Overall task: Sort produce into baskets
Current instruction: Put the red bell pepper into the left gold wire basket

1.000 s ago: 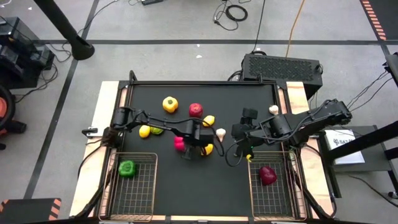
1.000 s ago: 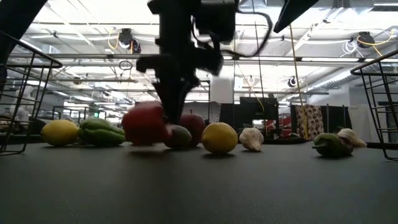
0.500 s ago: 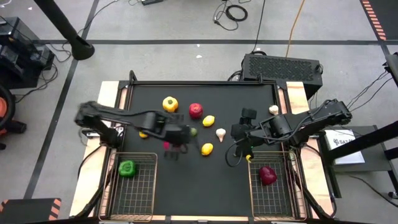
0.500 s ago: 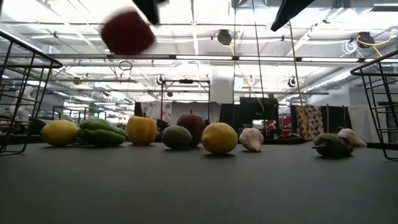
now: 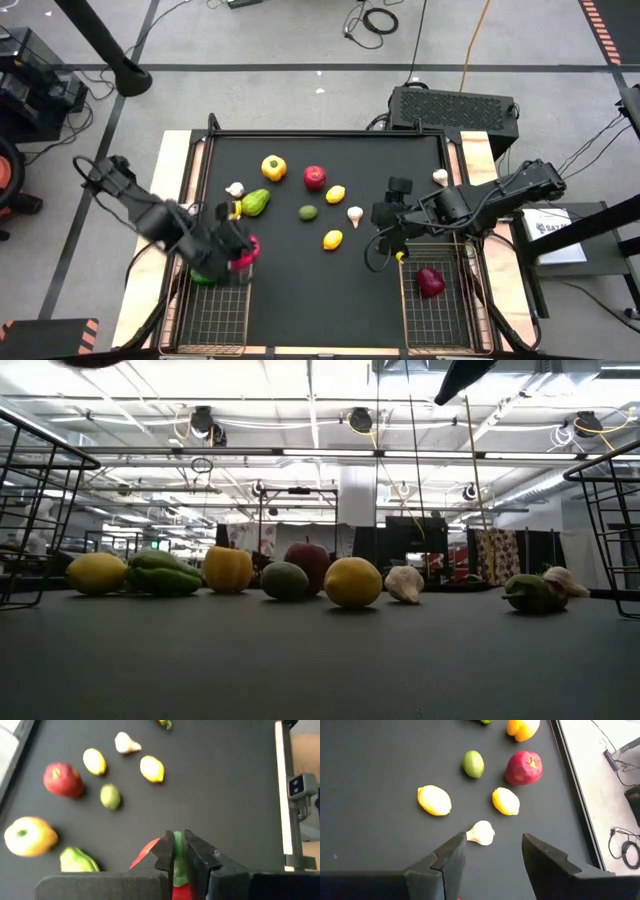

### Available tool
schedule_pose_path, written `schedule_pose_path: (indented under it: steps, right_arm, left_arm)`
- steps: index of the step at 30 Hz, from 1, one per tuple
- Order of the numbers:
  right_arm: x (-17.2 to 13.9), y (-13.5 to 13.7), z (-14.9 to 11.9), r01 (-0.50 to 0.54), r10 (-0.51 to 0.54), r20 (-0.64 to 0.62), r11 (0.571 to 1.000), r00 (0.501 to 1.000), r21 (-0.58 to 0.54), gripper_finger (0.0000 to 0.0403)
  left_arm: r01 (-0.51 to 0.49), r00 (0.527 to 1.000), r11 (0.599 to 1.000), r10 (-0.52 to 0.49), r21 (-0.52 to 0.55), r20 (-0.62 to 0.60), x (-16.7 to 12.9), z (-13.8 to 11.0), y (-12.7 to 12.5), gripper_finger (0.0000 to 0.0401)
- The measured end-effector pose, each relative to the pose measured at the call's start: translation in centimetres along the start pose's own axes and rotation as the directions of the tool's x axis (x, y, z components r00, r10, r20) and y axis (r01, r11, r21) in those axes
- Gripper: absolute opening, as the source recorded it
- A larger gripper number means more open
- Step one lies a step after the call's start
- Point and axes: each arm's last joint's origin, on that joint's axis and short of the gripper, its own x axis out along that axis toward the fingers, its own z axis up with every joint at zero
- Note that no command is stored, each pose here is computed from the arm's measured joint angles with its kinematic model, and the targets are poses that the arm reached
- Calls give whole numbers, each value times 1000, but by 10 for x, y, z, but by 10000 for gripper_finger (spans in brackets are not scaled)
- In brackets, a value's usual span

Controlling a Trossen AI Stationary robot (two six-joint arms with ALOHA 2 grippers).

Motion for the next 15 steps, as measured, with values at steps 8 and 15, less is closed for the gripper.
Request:
schedule_pose_path:
  steps: [8,15]
  right_arm:
    - [0,0,1,-3,3,10,1000,1000,-1,183]
    - [0,2,8,-18,20,71,999,997,-31,183]
  left_arm:
    - [-122,993,984,121,-127,-14,31,-61,-29,33]
    - [-220,975,946,215,-239,-48,57,-99,-28,33]
